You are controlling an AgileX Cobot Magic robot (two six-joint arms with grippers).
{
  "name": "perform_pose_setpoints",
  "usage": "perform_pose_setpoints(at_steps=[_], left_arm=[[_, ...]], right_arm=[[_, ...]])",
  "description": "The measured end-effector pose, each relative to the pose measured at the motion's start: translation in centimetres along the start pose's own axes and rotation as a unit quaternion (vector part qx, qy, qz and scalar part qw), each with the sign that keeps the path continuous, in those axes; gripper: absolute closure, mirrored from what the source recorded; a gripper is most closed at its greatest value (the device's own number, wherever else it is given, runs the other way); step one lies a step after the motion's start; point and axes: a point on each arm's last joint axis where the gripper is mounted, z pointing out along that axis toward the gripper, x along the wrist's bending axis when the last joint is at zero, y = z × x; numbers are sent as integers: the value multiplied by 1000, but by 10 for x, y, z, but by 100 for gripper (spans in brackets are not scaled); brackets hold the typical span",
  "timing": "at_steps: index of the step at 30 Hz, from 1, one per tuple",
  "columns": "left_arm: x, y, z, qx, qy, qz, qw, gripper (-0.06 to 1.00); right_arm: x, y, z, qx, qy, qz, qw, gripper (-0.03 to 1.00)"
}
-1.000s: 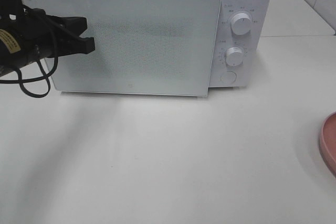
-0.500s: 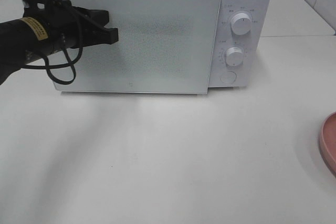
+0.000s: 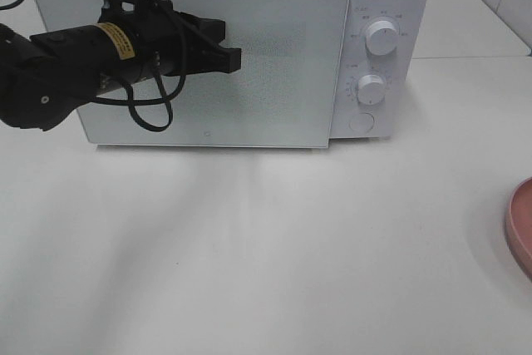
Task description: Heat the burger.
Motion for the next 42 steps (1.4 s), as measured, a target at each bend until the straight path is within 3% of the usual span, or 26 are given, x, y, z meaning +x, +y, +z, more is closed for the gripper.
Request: perform_pose_setpoints(at_steps=[9,21,32,42], left_arm=[[-7,4,13,5,-10,10,1000,94],[-31,10,38,-2,-40,25,999,94],[-37,17,52,-14,-49,35,998,94],[-54,23,51,4,-48,7,999,94]], right_arm=[[0,0,0,0,0,0,1000,23],[0,0,0,0,0,0,1000,23],[0,0,0,0,0,0,1000,23],[0,0,0,0,0,0,1000,23]])
